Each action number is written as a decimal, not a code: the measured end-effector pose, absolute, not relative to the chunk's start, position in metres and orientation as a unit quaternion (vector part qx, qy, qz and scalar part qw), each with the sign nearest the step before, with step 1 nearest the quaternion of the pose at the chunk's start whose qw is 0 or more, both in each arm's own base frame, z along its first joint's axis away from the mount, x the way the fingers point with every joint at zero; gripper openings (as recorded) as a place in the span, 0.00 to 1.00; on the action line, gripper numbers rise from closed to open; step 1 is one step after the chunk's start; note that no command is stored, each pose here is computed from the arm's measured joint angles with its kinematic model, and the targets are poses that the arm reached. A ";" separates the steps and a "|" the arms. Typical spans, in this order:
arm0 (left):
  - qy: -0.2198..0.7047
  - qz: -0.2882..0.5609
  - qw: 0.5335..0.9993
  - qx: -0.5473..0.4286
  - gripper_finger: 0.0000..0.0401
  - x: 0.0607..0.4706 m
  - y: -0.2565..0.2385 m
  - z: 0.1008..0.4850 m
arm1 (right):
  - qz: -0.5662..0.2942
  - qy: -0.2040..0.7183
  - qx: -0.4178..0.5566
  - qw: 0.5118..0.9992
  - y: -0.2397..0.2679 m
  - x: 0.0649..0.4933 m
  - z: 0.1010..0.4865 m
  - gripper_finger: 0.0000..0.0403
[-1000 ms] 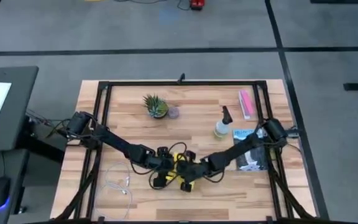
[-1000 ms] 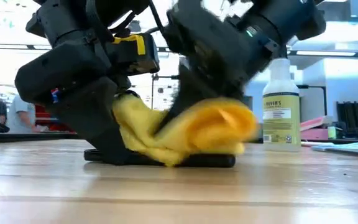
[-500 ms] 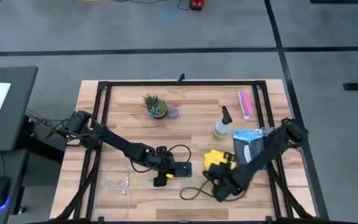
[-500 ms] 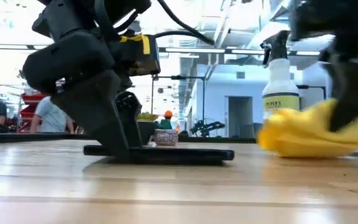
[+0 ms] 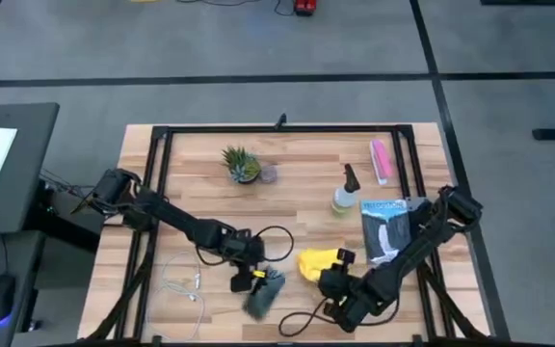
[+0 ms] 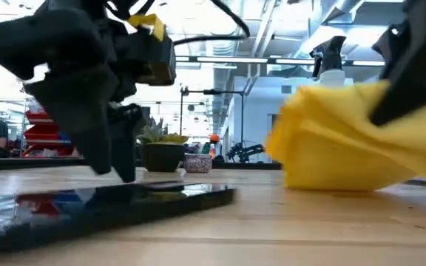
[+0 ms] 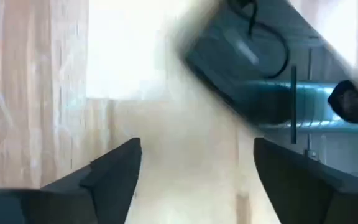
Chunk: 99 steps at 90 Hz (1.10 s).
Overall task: Apply microfiber cloth
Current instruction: Wipe the back side of the cellphone using the yellow microfiber cloth, then wipe the front side of the cellphone using the yellow microfiber cloth
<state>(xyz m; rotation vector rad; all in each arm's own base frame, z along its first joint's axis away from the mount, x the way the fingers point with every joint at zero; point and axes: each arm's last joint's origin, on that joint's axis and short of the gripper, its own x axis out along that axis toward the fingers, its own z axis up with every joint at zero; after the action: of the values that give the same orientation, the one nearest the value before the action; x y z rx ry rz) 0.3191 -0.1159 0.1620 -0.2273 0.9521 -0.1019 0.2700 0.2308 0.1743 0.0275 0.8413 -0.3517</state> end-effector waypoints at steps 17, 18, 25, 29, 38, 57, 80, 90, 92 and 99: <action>0.438 -0.016 0.895 -0.079 0.55 0.315 -0.111 0.176 | -0.202 0.393 0.013 0.897 0.231 0.262 0.174 0.28; 0.437 -0.015 0.896 -0.073 0.55 0.314 -0.111 0.177 | -0.204 0.394 0.014 0.896 0.231 0.262 0.174 0.28; 0.425 -0.031 0.904 -0.038 0.53 0.306 -0.110 0.193 | -0.201 0.392 0.012 0.898 0.231 0.263 0.174 0.28; 0.421 -0.044 0.906 -0.018 0.53 0.298 -0.112 0.204 | -0.192 0.392 0.005 0.900 0.232 0.265 0.175 0.29; 0.419 -0.121 0.898 0.063 0.52 0.272 -0.127 0.227 | -0.165 0.398 -0.003 0.903 0.237 0.268 0.183 0.32; 0.355 -0.259 0.871 0.222 0.53 0.238 -0.188 0.239 | -0.152 0.374 0.031 0.915 0.241 0.277 0.189 0.49; 0.378 -0.261 0.839 0.292 0.66 0.247 -0.215 0.201 | -0.102 0.375 0.048 0.920 0.244 0.286 0.192 0.67; 0.372 -0.274 0.827 0.321 0.73 0.257 -0.225 0.185 | -0.032 0.374 0.048 0.926 0.248 0.296 0.196 0.70; 0.369 -0.277 0.825 0.325 0.74 0.258 -0.227 0.181 | -0.017 0.369 0.049 0.928 0.249 0.298 0.198 0.70; 0.353 -0.277 0.831 0.328 0.77 0.264 -0.237 0.171 | 0.020 0.348 0.044 0.936 0.251 0.305 0.202 0.70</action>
<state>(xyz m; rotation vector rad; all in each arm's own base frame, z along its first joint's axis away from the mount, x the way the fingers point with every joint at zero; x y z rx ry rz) 0.2643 -0.2370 0.1711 0.6961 0.7485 -0.5874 0.3045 0.2511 0.2024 0.0907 0.7105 0.0409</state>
